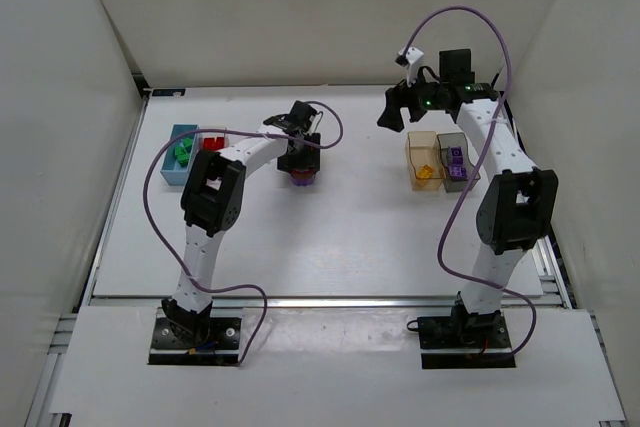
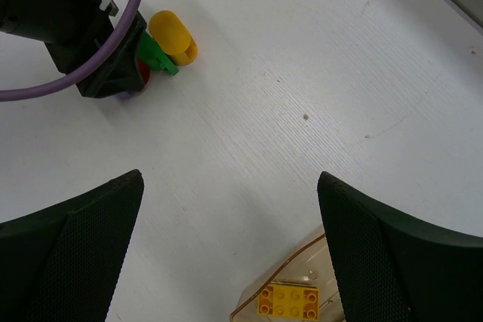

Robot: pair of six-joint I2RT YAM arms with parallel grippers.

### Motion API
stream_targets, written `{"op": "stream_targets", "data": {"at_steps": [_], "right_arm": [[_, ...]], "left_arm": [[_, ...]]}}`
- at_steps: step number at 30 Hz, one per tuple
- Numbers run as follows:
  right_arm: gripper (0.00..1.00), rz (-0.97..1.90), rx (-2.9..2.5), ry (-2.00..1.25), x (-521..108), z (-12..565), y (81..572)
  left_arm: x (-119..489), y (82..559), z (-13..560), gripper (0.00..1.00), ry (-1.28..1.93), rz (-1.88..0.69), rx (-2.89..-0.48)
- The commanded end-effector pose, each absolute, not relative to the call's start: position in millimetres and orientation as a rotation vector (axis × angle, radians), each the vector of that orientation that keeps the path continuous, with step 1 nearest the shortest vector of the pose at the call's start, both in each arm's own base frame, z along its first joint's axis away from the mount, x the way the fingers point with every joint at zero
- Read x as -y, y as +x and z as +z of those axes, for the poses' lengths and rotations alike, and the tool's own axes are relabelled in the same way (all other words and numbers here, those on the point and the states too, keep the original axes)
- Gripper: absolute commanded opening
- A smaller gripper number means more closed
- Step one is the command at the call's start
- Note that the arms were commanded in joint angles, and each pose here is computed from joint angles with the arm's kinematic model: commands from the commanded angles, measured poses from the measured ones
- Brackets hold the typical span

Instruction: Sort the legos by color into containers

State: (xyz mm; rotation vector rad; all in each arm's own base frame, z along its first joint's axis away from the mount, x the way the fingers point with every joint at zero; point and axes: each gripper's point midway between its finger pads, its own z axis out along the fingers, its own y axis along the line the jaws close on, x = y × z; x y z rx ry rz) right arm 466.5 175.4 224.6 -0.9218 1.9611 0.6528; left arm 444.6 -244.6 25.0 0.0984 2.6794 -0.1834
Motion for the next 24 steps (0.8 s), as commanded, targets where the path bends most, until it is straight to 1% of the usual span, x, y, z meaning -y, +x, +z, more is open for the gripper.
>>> {"op": "stream_targets", "data": {"at_steps": [1, 2, 4, 5, 7, 8, 11, 13, 15, 16, 17, 19, 20, 21, 24], "right_arm": [[0.99, 0.668, -1.944, -0.921, -174, 232, 471], [0.99, 0.668, -1.945, -0.923, -174, 231, 471], [0.99, 0.674, -1.957, -0.925, -174, 226, 470], [0.99, 0.682, -1.96, -0.925, -174, 224, 470], [0.99, 0.695, -1.968, -0.915, -175, 221, 471], [0.99, 0.711, -1.965, -0.912, -177, 221, 471], [0.99, 0.78, -1.965, -0.9, -184, 221, 469], [0.99, 0.848, -1.984, -0.872, -191, 217, 466], [0.99, 0.926, -1.978, -0.857, -198, 220, 461], [0.99, 0.968, -1.994, -0.83, -202, 217, 461], [0.99, 1.001, -1.994, -0.825, -206, 218, 459], [0.99, 1.091, -1.988, -0.808, -216, 223, 454], [0.99, 1.116, -1.987, -0.797, -219, 224, 453], [0.99, 1.166, -1.961, -0.807, -225, 229, 451], [0.99, 1.278, -1.954, -0.779, -235, 236, 446]], "left_arm": [[249, 445, 30, 0.73, 0.14, -0.195, -2.666], [251, 441, 30, 0.6, 0.162, -0.226, -2.674], [249, 438, 33, 0.49, 0.19, -0.267, -2.668], [251, 434, 35, 0.41, 0.232, -0.3, -2.669], [249, 429, 41, 0.33, 0.265, -0.331, -2.664], [247, 428, 43, 0.27, 0.314, -0.335, -2.657], [241, 412, 49, 0.13, 0.457, -0.372, -2.65], [241, 406, 67, 0.1, 0.529, -0.415, -2.604], [234, 399, 70, 0.1, 0.615, -0.406, -2.568], [234, 402, 87, 0.1, 0.632, -0.42, -2.505], [229, 396, 84, 0.1, 0.644, -0.413, -2.499], [224, 396, 103, 0.1, 0.721, -0.385, -2.402], [220, 389, 99, 0.1, 0.735, -0.376, -2.406], [219, 389, 112, 0.1, 0.765, -0.363, -2.357], [215, 384, 126, 0.1, 0.811, -0.33, -2.273]]}}
